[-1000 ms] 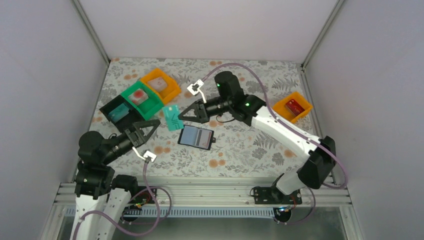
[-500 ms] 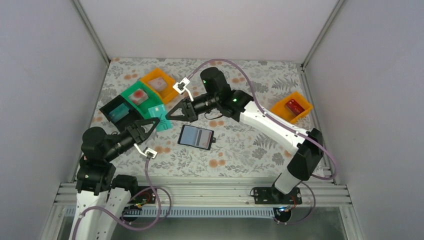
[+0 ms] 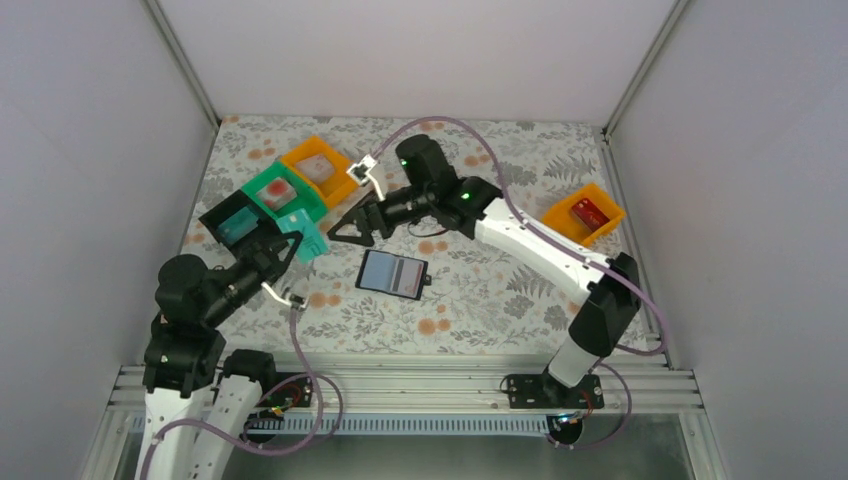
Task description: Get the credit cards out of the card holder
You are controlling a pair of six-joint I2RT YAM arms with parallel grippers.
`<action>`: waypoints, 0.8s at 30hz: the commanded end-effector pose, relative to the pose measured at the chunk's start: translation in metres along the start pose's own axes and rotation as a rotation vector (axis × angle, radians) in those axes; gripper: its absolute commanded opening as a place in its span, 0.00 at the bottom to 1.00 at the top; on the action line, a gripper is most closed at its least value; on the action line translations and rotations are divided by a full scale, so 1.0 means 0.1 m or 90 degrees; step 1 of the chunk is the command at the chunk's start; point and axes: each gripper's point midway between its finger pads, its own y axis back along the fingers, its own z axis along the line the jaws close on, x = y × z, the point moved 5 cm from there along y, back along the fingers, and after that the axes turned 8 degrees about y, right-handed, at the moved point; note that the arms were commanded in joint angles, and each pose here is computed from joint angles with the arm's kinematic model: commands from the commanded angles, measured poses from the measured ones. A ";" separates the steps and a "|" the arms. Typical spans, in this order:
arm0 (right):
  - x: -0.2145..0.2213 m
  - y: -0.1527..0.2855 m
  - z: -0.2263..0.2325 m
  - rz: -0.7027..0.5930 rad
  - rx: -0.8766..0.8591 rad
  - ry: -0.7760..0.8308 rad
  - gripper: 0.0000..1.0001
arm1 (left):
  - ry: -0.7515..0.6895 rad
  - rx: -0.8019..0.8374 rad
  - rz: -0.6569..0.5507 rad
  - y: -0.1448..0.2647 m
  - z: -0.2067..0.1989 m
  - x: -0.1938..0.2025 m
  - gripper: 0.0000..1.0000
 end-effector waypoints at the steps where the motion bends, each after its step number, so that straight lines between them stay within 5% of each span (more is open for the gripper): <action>1: -0.18 0.63 -0.21 -0.094 0.223 0.038 0.99 | -0.076 0.120 0.168 0.04 -0.15 0.37 0.02; 9: -0.04 1.66 -0.17 -0.205 0.547 0.077 0.99 | 0.461 0.333 0.542 -0.07 -0.20 1.26 0.02; 13: 0.12 2.00 -0.14 -0.270 0.657 0.061 0.99 | 0.740 0.442 0.655 -0.27 -0.45 1.32 0.02; 18: 0.25 2.14 -0.09 -0.298 0.691 0.065 0.99 | 0.782 0.522 0.756 -0.40 -1.19 1.34 0.02; 24: 0.36 1.95 -0.29 -0.213 0.680 0.060 0.99 | 0.773 0.533 0.828 -0.51 -1.79 1.58 0.02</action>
